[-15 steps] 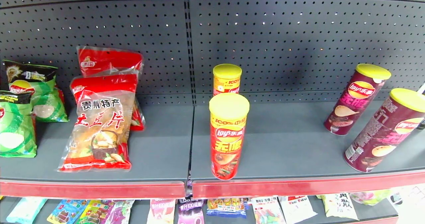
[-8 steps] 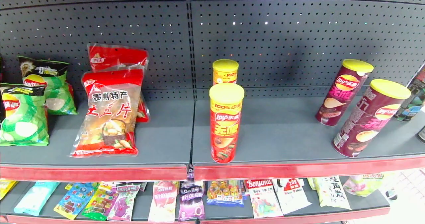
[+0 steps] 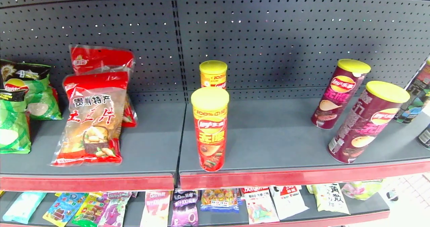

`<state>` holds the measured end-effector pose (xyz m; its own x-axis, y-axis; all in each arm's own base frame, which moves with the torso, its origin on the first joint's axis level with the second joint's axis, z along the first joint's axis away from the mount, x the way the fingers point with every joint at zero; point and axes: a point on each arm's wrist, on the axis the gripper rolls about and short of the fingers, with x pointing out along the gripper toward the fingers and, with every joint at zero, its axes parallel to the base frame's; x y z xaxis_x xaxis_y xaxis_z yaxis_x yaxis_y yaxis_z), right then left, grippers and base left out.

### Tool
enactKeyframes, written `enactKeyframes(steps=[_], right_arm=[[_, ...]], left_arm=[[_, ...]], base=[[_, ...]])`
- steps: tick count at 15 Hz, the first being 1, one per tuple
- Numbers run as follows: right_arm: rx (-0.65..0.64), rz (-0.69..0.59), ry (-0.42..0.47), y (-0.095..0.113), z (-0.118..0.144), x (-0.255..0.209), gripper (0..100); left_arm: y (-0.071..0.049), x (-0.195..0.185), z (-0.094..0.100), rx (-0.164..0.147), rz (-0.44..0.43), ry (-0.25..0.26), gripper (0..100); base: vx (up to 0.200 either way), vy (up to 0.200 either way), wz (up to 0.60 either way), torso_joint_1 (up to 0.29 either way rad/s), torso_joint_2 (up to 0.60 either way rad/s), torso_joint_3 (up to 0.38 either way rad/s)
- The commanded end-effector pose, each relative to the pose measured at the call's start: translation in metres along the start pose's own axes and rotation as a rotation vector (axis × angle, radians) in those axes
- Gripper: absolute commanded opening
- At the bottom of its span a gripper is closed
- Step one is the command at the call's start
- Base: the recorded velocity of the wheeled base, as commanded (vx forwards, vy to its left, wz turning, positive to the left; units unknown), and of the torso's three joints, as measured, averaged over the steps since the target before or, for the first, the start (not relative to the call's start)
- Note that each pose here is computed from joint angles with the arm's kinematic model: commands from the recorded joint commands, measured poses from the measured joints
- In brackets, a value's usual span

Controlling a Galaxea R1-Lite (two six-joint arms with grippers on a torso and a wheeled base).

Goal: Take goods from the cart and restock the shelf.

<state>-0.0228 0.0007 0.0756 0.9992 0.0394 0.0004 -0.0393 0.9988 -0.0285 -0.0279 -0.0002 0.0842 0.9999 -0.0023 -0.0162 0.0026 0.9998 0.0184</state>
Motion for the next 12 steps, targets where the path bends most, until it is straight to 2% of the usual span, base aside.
enactKeyframes(steps=[1, 12], right_arm=[[-0.001, 0.000, -0.001, 0.0000, 0.0001, 0.0000, 100], [0.007, -0.001, -0.001, 0.0001, 0.0001, 0.0000, 100]], left_arm=[[0.0000, 0.0002, 0.0000, 0.000, -0.001, 0.002, 100], [0.0000, 0.0002, 0.0000, 0.000, -0.001, 0.002, 100]], base=[[0.000, -0.200, 0.00, 0.002, 0.00, 0.002], [0.000, -0.200, 0.00, 0.004, 0.00, 0.001]])
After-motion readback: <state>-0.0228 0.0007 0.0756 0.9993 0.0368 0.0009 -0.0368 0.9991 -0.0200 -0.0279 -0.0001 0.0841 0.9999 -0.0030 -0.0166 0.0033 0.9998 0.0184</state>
